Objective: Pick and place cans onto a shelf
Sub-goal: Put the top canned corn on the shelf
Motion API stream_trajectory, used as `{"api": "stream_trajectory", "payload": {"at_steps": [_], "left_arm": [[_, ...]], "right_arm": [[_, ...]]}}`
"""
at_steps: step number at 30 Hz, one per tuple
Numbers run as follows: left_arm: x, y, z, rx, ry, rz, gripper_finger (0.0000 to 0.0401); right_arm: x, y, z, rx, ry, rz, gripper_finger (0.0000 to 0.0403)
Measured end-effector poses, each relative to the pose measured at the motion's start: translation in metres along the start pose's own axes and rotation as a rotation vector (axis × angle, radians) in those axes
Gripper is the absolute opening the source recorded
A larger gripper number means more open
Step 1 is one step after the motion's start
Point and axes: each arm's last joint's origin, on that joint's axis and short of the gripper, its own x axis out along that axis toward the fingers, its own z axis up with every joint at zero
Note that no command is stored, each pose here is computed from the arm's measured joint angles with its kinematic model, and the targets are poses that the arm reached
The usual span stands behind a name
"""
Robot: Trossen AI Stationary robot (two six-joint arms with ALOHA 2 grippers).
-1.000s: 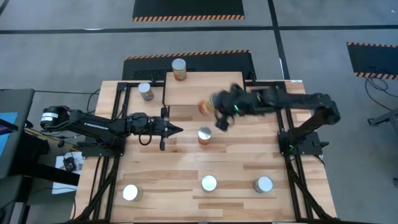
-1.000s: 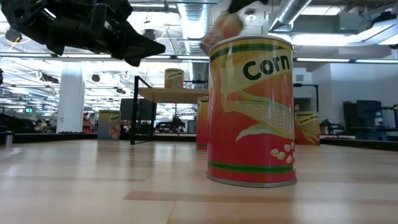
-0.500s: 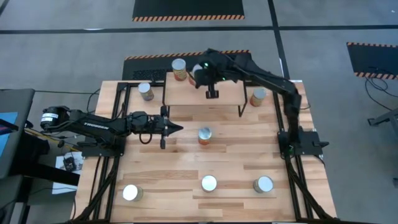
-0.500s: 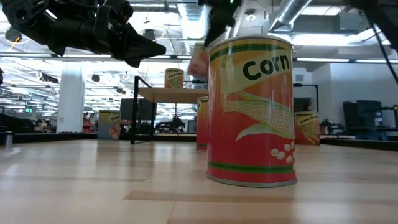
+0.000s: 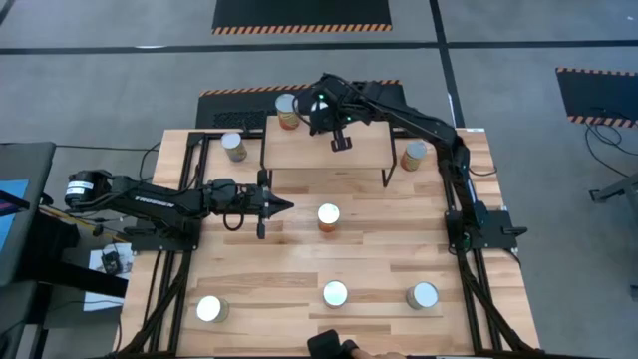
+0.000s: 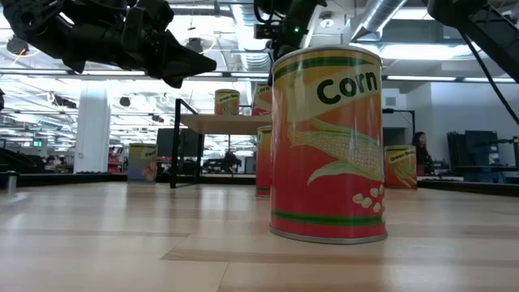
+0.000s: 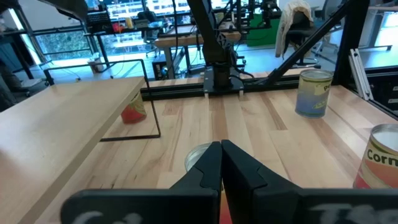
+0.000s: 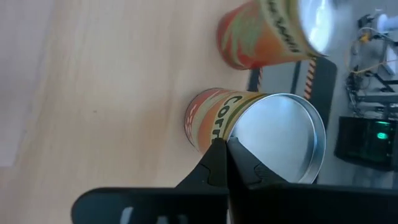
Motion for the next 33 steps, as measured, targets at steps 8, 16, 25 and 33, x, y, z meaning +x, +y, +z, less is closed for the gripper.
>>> {"api": "stream_trajectory", "payload": {"at_steps": [8,16,25,33], "left_arm": [[0.0000,0.0000,0.0000,0.000,0.000,0.000,0.0000],[0.0000,0.0000,0.0000,0.000,0.000,0.000,0.0000],[0.0000,0.0000,-0.0001,0.000,0.000,0.000,0.0000],[0.0000,0.0000,-0.0001,0.000,0.000,0.000,0.0000]], "right_arm": [[0.0003,-0.0009,-0.0011,-0.017,0.001,0.000,0.0021],[0.0004,-0.0022,0.0001,-0.023,-0.008,-0.015,0.0021],[0.0006,-0.0047,0.0008,-0.033,-0.023,-0.033,0.0047],[0.0050,-0.0048,-0.0008,-0.031,-0.018,-0.032,0.0051]]}}
